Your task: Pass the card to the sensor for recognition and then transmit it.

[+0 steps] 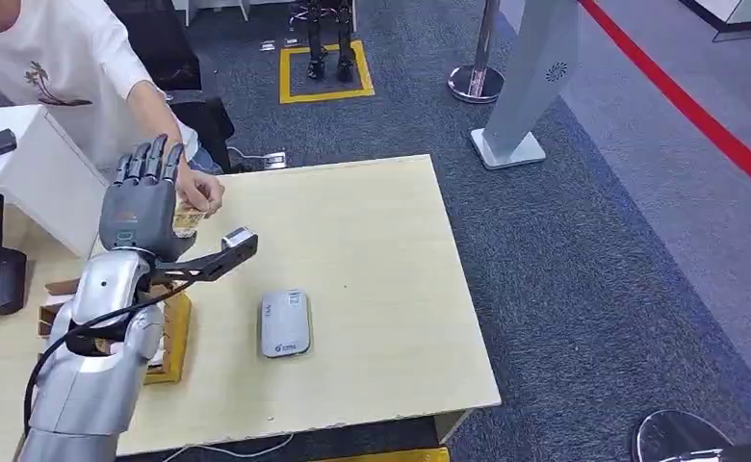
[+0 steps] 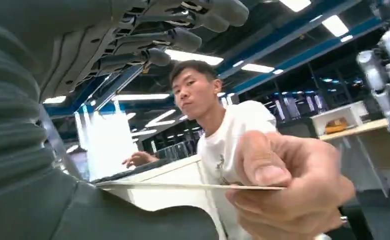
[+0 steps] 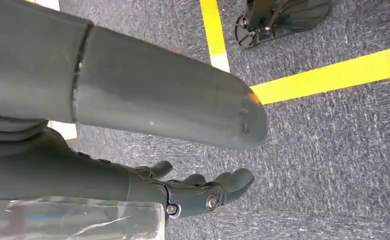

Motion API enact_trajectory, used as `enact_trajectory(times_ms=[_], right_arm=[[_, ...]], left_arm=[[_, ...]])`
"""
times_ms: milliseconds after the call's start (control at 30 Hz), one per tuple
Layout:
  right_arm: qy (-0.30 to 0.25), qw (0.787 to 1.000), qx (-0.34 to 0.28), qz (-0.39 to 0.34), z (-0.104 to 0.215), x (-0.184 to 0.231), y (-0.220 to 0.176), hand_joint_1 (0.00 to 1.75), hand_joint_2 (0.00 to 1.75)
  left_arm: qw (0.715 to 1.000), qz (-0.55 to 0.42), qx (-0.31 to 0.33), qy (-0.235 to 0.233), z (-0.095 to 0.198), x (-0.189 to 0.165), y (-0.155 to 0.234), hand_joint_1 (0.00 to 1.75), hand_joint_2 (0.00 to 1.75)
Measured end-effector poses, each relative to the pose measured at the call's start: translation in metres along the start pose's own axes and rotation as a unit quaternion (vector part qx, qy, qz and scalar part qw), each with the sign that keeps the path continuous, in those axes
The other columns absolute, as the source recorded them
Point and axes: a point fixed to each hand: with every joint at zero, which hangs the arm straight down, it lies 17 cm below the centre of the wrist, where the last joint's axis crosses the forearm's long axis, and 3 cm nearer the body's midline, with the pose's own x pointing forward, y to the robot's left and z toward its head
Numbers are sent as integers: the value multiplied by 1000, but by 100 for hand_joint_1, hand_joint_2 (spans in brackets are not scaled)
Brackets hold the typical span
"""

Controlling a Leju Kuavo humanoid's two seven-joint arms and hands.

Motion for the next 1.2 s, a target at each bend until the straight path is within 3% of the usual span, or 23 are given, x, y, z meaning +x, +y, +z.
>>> enact_trajectory(times_ms=[200,233,267,300,1200], right_arm=[[0,1000,2,4,0,0,1,0,175],[0,1000,3,5,0,0,2,0,175],[0,1000,3,5,0,0,2,0,175],[0,1000,3,5,0,0,2,0,175],[0,1000,4,6,0,-1,2,0,175]], left_arm=[[999,4,-12,-33,-5,20,-5,0,175],[999,5,-13,-37,-6,22,-6,19,175],[999,7,-14,-39,-6,25,-6,166,175],[999,9,-15,-41,-6,27,-6,175,175],[998,23,-10,-57,-8,43,-2,175,175]])
